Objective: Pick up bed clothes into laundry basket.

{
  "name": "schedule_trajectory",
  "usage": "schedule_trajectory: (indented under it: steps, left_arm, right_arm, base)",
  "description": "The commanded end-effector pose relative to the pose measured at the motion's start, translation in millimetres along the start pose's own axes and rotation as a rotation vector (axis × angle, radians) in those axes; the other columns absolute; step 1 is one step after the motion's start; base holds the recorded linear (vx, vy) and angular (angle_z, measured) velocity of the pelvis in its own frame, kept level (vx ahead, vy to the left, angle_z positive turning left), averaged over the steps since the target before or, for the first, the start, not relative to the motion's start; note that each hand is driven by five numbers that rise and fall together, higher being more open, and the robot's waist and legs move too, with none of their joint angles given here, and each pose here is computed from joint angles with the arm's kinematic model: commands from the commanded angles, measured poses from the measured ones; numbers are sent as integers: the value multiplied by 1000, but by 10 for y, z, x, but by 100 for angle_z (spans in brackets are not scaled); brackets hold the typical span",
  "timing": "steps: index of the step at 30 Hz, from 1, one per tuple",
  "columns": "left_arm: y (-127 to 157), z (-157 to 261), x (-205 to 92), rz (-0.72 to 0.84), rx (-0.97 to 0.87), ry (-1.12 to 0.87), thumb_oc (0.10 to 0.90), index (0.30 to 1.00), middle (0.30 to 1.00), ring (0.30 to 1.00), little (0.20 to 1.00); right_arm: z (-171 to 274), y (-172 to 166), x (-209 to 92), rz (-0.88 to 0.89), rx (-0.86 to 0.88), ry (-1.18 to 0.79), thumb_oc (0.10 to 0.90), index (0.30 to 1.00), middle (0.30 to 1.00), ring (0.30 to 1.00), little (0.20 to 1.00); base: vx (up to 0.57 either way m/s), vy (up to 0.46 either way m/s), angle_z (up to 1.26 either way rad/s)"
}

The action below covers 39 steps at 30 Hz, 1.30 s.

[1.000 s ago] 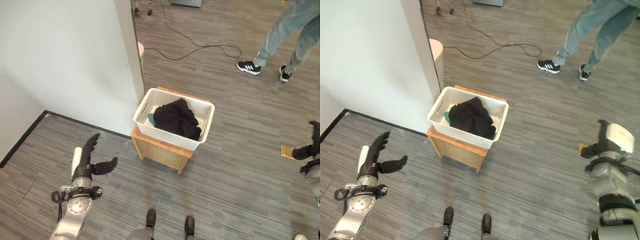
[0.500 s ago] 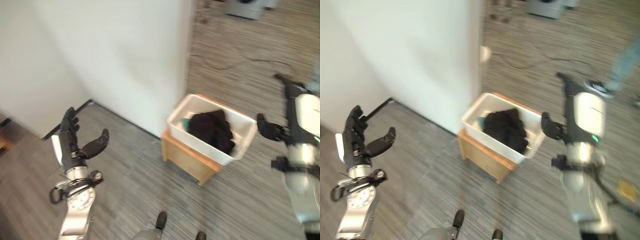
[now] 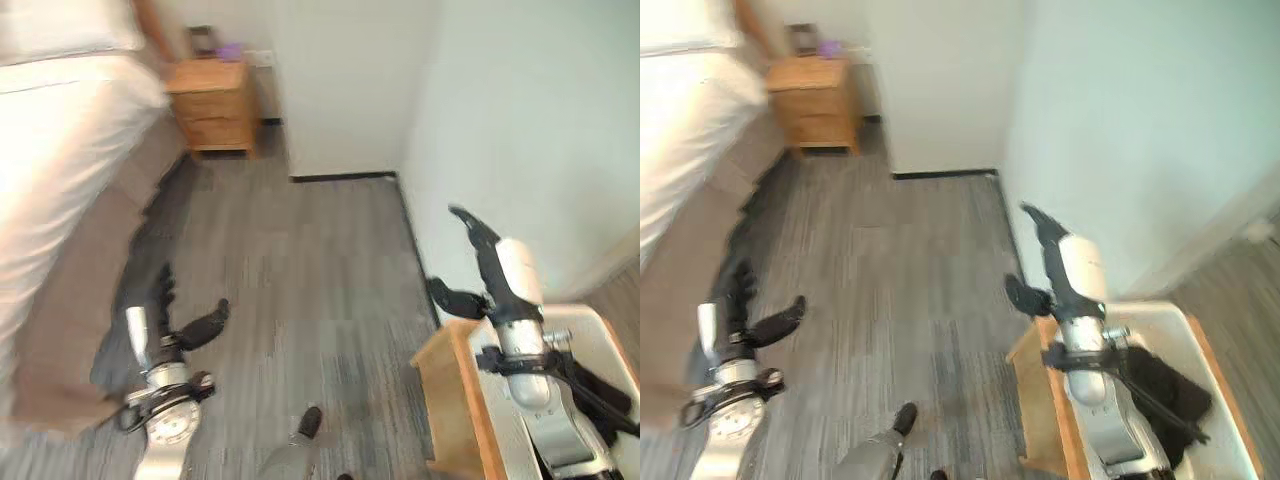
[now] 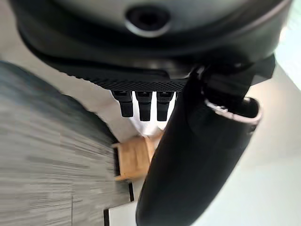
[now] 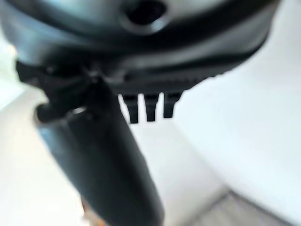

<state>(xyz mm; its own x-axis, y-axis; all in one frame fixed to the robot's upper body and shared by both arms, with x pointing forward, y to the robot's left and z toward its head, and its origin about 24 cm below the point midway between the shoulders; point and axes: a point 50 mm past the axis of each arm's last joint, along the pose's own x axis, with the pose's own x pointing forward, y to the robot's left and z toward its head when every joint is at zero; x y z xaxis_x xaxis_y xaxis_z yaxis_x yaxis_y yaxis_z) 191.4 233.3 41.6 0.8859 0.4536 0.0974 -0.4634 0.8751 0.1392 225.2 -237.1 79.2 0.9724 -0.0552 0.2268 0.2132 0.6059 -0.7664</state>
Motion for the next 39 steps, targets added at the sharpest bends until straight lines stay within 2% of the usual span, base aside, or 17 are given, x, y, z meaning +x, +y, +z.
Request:
schedule_trajectory:
  steps: [1,5,7,10,16,22,28,39]
  left_arm:
    - [326,486,294,132,-22,-286,800,900,900,900,900]
    - [321,461,334,132,-177,-250,800,900,900,900,900]
    - [315,453,377,121,-287,-234,800,900,900,900,900]
    - [300,406,334,83,-350,-200,800,900,900,900,900]
    - [260,448,366,12,-356,-213,800,900,900,900,900]
    - [-63,599,432,-156,-443,-264,800,900,900,900,900]
    - [-300,568,402,-262,-465,-232,800,900,900,900,900]
    - [-105,330,267,-221,-336,-144,800,900,900,900,900]
  right_arm:
    - [284,-411,208,-286,130,-156,800,900,900,900,900]
    - [152,-245,158,-291,512,-37,800,900,900,900,900]
    - [106,-232,150,-308,602,-10,800,900,900,900,900]
    - [71,-238,107,-329,676,6,800,900,900,900,900]
    - [178,-214,194,-318,759,-45,800,900,900,900,900]
    - [185,-169,180,-305,779,-48,800,900,900,900,900]
    - [200,-200,202,-257,766,-83,800,900,900,900,900]
    - [221,-99,183,-114,756,-82,800,900,900,900,900]
  base:
    - [-344,41,224]
    - [-265,96,154]
    - [-168,155,186]
    - [-2,244,149]
    - [-25,274,107]
    - [-13,117,86]
    - [74,-22,140]
    - [73,-78,13]
